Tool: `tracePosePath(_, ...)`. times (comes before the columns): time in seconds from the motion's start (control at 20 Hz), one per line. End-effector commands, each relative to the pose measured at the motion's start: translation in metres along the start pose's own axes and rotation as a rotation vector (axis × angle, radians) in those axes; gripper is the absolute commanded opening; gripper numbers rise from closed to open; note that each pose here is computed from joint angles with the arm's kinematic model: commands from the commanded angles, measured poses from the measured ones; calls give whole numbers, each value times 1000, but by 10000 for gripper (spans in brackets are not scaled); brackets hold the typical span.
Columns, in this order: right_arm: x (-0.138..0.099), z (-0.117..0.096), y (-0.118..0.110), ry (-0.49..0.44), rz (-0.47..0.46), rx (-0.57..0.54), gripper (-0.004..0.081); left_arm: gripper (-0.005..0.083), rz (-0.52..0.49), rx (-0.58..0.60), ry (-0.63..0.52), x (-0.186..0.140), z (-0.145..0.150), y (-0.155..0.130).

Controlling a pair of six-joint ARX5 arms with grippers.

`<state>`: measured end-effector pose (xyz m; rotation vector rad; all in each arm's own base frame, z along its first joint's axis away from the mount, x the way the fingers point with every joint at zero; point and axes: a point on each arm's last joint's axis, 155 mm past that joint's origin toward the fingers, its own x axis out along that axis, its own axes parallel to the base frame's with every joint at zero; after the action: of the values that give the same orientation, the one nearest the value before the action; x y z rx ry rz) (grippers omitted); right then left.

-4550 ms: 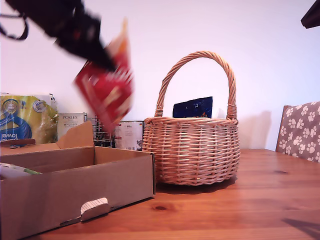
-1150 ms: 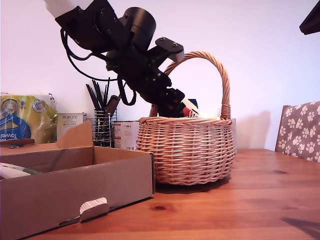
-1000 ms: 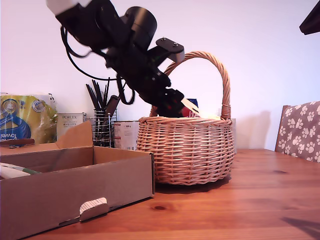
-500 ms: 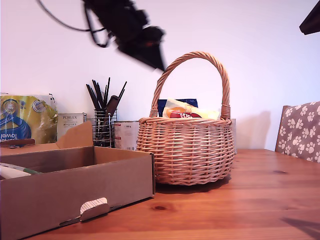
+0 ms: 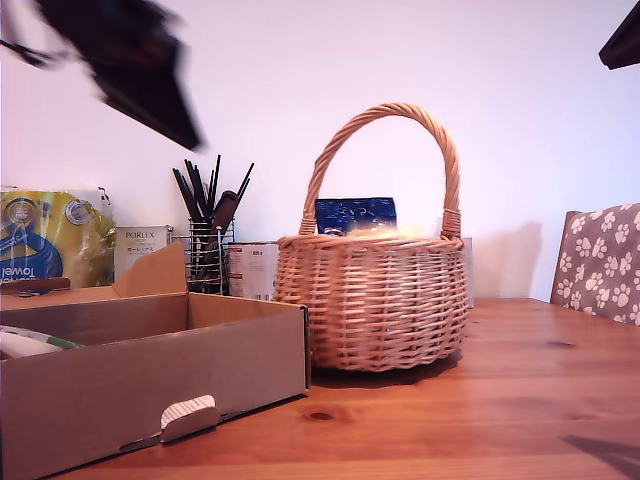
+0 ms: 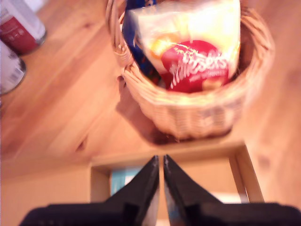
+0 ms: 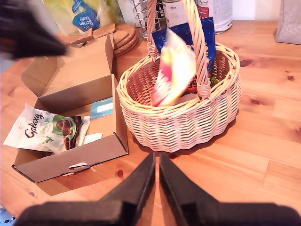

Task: Move the bags of Easter eggs from the cardboard box on the left into the woven basket on the right side.

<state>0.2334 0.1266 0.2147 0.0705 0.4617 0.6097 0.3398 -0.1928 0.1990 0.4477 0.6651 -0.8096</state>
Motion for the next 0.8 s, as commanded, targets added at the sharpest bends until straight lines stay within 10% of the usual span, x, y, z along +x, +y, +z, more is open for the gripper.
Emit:
tracePosePath(0.0, 2, -5, 1, 8, 5, -1, -13, -23, -62, -23, 79, 5, -36, -8)
tracePosePath(0.25, 2, -5, 1, 9, 8, 1, -13, 51, -93, -133, 161, -7, -68, 0)
tracePosePath(0.4, 2, -5, 1, 9, 8, 3, -13, 691, -109, -143, 192, -1, -76, -2)
tracePosePath(0.45, 2, -5, 1, 9, 8, 3, -13, 784, -95, -110, 218, 2, -82, 1)
tracePosePath(0.75, 2, -4, 1, 7, 8, 3, -13, 790, -129, 22, 281, 21, -98, 2)
